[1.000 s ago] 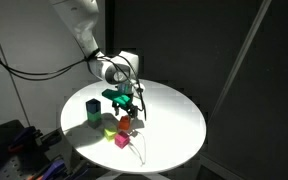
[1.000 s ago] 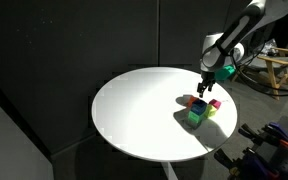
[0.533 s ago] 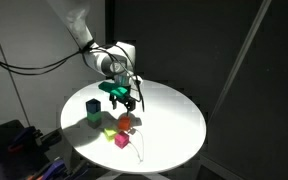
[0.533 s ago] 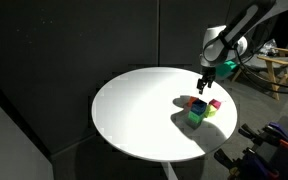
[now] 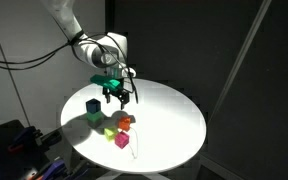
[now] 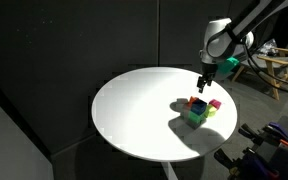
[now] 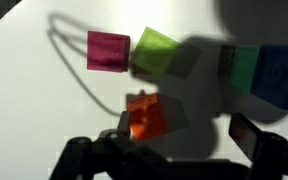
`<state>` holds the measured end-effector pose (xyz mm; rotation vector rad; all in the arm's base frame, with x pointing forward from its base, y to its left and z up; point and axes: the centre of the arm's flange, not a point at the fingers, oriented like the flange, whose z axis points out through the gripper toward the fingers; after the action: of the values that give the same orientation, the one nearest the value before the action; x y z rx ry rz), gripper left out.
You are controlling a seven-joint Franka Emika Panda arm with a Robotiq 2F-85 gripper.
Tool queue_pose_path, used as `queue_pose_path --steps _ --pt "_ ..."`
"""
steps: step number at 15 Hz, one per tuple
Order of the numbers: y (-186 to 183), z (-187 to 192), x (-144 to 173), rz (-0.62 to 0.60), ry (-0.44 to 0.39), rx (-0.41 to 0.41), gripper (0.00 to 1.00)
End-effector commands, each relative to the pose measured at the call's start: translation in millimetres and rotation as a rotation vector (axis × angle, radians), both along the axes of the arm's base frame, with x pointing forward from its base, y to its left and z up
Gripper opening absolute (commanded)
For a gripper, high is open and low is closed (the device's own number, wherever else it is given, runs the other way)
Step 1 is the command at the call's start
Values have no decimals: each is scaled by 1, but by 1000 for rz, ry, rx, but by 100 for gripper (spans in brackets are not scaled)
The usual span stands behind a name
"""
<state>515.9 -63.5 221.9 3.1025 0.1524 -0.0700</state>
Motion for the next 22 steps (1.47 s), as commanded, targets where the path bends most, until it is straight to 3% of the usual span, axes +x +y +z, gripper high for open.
queue_pose_path --steps 1,10,22 --pt "13 27 -21 24 -15 -11 100" --pt "40 49 -52 65 -43 7 100" --pt "77 29 -66 91 -90 69 100"
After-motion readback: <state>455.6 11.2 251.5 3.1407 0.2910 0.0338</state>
